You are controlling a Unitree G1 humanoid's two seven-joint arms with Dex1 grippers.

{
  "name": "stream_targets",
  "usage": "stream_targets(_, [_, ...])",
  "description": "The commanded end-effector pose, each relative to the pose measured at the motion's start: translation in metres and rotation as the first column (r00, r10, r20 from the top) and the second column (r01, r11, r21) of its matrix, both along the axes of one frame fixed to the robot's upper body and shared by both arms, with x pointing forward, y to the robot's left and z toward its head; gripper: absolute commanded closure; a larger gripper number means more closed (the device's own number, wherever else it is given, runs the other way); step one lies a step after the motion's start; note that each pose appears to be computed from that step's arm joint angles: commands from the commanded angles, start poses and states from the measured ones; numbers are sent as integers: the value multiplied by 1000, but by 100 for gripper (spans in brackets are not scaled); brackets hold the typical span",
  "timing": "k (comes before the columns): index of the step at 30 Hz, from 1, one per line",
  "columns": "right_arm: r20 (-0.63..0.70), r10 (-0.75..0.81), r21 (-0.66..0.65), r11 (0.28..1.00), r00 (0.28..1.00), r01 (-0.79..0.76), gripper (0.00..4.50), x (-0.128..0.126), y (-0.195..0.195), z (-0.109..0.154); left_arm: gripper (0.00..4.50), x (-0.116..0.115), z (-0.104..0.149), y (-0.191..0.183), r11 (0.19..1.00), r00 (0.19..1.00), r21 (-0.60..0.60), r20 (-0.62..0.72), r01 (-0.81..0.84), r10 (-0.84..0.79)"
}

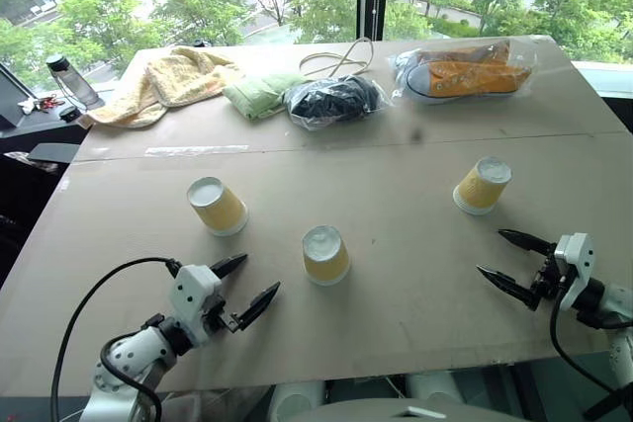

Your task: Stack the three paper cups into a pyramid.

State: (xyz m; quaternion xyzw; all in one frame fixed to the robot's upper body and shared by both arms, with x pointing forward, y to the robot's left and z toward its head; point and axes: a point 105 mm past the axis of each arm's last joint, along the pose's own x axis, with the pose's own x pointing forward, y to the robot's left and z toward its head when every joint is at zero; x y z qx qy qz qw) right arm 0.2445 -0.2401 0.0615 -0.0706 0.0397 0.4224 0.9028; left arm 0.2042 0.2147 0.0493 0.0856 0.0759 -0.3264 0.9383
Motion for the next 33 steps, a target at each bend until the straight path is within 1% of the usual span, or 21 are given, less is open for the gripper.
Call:
stream_targets(1, [48,78,17,997,996,-79,5,1,19,14,0,1,11,5,1000,999,4,35,21,-21])
stream_targets(4, [57,196,48,979,979,-198,5,-3,53,22,0,-5,33,-1,989,985,-15,94,148,-146])
stream_targets(6, [61,271,75,959,961,-275,5,-7,79,29,0,-5,48,-1,978,975,-50,100,205,-199])
stream_targets(8, [76,362,82,926,929,-367,5,-10,110,37,0,-6,70,-2,958,956,-70,125,277,-267])
stream_targets(10, [116,443,85,887,889,-454,5,-10,142,51,0,-8,90,0,936,931,-43,130,349,-341])
stream_targets(12, [137,509,84,849,850,-522,5,-8,165,62,0,-11,105,3,917,911,-3,118,399,-396])
stream_targets(14, [92,550,76,827,830,-557,5,-6,184,64,0,-15,119,4,895,890,29,98,446,-446])
stream_targets(17, [96,601,49,793,794,-607,5,-1,209,70,0,-17,137,5,880,875,46,88,473,-475])
stream_targets(19, [118,622,54,775,774,-630,5,0,221,75,0,-18,142,6,872,870,69,70,485,-489])
stream_targets(24, [135,661,17,743,738,-669,5,2,240,74,0,-25,151,6,868,867,70,56,492,-496])
stream_targets(28, [149,684,14,721,714,-693,5,2,248,77,0,-30,152,4,864,864,49,43,500,-502])
stream_targets(33, [117,710,23,697,694,-717,5,-1,255,76,0,-31,150,3,865,864,36,35,501,-502])
